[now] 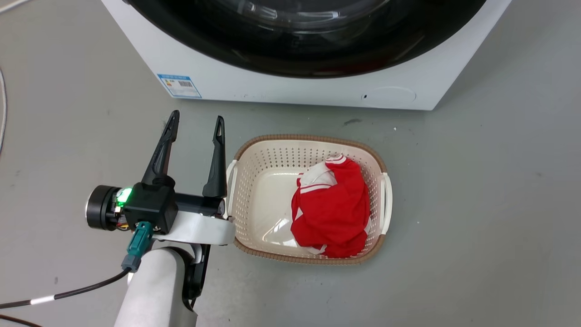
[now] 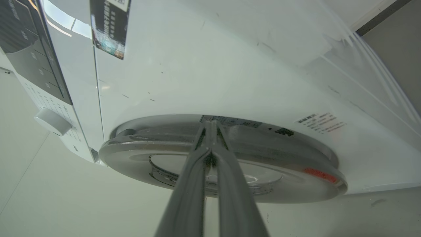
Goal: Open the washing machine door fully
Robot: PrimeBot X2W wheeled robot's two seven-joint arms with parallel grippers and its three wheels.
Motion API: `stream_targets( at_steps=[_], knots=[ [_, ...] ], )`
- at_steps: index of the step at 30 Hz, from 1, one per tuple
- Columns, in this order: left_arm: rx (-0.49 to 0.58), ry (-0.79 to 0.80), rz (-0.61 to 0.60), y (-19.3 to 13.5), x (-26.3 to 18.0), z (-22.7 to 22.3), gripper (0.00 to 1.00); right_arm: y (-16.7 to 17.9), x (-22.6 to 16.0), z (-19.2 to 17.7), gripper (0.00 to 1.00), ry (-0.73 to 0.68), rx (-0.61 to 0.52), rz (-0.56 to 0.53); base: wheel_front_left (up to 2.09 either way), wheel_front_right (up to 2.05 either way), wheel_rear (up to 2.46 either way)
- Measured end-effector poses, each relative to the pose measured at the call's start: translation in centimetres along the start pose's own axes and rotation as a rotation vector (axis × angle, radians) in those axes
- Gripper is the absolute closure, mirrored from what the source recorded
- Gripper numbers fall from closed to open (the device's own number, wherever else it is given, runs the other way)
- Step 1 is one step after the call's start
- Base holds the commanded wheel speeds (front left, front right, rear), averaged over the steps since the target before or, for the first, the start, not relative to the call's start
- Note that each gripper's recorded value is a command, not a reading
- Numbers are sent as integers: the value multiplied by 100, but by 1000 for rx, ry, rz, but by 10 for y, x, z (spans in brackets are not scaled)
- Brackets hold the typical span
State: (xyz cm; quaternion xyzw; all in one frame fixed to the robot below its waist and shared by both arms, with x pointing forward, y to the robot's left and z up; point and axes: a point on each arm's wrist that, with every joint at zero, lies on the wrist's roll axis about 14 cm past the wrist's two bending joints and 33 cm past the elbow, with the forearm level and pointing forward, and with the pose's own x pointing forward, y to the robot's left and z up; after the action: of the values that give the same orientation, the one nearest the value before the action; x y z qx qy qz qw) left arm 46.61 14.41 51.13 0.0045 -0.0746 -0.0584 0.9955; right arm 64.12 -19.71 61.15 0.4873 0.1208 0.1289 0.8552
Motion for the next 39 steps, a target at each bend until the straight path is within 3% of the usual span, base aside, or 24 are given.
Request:
stream_targets(
  at_steps=[4, 19, 39],
  knots=[
    [0, 12, 1, 1, 4, -8, 0, -4, 19, -17, 100, 77, -55, -36, 0, 0, 0],
    [-7, 44, 1, 2, 21, -33, 0, -36, 61, -48, 100, 187, -94, -127, 0, 0, 0],
    [-28, 36, -12, -8, 26, -31, 0, -32, 38, -68, 100, 399, -15, -80, 0, 0, 0]
  ],
)
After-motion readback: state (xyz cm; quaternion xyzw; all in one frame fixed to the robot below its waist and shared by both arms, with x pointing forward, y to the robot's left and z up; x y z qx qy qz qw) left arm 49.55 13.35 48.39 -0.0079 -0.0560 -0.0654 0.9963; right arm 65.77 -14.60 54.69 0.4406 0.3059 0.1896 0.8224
